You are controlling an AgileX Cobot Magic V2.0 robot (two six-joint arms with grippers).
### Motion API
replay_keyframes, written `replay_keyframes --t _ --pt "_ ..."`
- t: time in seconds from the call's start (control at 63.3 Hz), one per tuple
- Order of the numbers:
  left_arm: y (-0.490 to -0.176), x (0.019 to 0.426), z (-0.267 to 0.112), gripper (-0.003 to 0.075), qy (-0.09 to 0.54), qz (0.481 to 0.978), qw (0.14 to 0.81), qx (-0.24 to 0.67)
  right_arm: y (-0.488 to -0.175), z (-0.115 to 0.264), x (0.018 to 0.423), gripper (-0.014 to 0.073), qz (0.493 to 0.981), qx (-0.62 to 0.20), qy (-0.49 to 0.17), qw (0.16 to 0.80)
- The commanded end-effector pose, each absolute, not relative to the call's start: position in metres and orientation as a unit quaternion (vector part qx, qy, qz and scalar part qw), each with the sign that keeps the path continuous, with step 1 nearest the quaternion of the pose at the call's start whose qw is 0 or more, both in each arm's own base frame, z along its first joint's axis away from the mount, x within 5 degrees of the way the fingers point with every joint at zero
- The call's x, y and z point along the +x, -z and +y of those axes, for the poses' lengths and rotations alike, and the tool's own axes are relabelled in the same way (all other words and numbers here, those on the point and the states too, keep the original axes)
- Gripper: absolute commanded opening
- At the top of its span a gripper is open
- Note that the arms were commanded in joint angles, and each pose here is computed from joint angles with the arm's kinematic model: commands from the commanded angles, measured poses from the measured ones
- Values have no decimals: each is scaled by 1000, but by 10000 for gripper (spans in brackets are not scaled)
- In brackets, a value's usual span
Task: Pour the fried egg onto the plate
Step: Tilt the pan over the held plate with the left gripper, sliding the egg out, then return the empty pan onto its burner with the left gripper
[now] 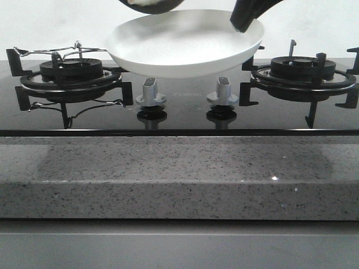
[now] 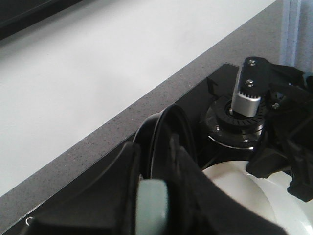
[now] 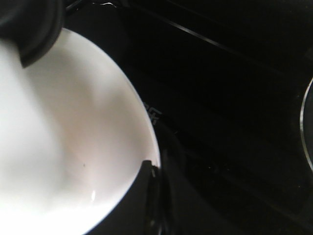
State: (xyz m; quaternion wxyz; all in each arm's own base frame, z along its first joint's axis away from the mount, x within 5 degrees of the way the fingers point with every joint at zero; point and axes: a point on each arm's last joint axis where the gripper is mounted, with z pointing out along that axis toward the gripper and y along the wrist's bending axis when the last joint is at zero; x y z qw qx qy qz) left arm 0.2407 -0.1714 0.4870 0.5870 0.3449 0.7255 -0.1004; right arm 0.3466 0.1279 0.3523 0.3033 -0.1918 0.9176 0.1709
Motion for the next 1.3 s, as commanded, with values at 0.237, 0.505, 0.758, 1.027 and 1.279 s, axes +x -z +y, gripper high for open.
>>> replay_keyframes --t 0.237,0.505,0.758,1.027,1.279 --pt "-523 233 -149 -19 146 699 655 248 -378 127 340 -58 897 -187 -184 355" --pt "-522 270 -85 -19 254 733 630 39 -378 127 340 -58 897 -187 -184 355" --pt "-468 327 -7 -19 422 730 527 -106 -378 127 340 -58 897 -187 -184 355" --pt "-392 374 51 -19 480 718 447 -232 -378 127 340 -58 897 -187 -184 355" --pt "-346 407 58 -19 547 696 397 -243 -378 127 340 -58 897 -187 -184 355"
